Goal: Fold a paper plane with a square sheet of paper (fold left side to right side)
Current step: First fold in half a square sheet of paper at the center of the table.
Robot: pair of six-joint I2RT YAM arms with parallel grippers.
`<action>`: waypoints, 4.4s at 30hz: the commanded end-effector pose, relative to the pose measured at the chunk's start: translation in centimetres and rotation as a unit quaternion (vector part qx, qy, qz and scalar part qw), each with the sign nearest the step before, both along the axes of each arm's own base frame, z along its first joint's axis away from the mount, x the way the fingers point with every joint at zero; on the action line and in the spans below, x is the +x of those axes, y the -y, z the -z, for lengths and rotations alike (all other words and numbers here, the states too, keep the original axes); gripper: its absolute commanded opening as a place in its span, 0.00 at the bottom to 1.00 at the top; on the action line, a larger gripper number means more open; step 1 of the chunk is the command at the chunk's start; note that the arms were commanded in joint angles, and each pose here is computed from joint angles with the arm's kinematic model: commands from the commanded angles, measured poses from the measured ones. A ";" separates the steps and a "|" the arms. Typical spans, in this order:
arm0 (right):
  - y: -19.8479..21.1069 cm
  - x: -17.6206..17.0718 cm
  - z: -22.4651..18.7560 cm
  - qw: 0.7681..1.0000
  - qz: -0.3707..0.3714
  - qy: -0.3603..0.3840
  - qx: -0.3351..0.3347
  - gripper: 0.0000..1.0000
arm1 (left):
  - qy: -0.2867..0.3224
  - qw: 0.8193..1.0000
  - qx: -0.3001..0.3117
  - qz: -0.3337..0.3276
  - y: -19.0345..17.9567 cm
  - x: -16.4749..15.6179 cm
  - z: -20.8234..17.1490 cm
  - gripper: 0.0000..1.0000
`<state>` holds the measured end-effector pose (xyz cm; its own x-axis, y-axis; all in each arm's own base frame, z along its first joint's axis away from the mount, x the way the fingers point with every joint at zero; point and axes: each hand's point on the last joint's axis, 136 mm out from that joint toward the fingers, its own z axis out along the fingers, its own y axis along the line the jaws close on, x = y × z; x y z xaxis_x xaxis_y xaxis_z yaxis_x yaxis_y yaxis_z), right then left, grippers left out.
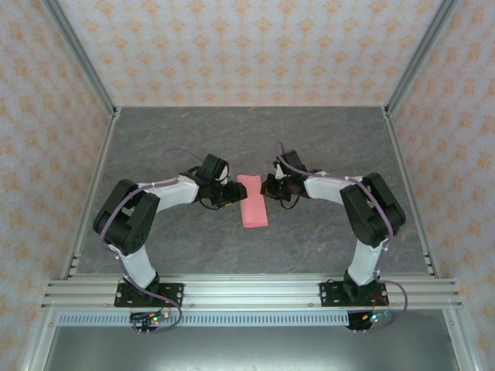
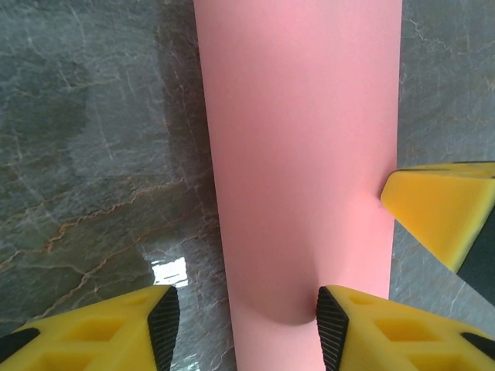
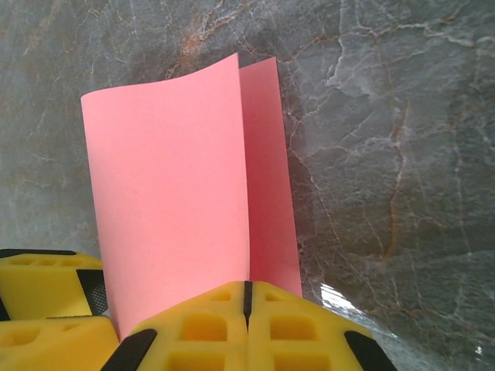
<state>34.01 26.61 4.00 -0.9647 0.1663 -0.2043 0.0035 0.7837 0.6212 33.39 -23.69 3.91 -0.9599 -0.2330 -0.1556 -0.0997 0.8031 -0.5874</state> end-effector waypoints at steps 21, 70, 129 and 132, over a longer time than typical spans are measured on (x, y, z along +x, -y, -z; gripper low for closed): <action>2.4 0.8 -3.3 0.996 0.029 0.059 -0.057 0.41 | -0.029 0.999 0.043 -0.004 0.2 0.1 2.3 0.42; 4.1 -0.2 -3.7 0.993 0.035 0.064 -0.091 0.45 | -0.058 0.994 0.089 0.035 1.3 -0.6 4.2 0.47; 3.6 -0.9 -3.0 0.996 0.027 0.047 -0.077 0.45 | -0.063 0.993 0.096 0.036 0.8 -1.3 4.6 0.43; 3.6 -0.9 -3.0 0.996 0.026 0.047 -0.077 0.45 | -0.062 0.992 0.100 0.039 0.7 -1.3 4.7 0.43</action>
<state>33.66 23.09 7.16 -0.9280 0.1851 -0.3233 -0.0018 0.8655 0.5008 33.55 -24.72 2.05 -0.9789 -0.1752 -0.1049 -0.1076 0.8792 -0.4641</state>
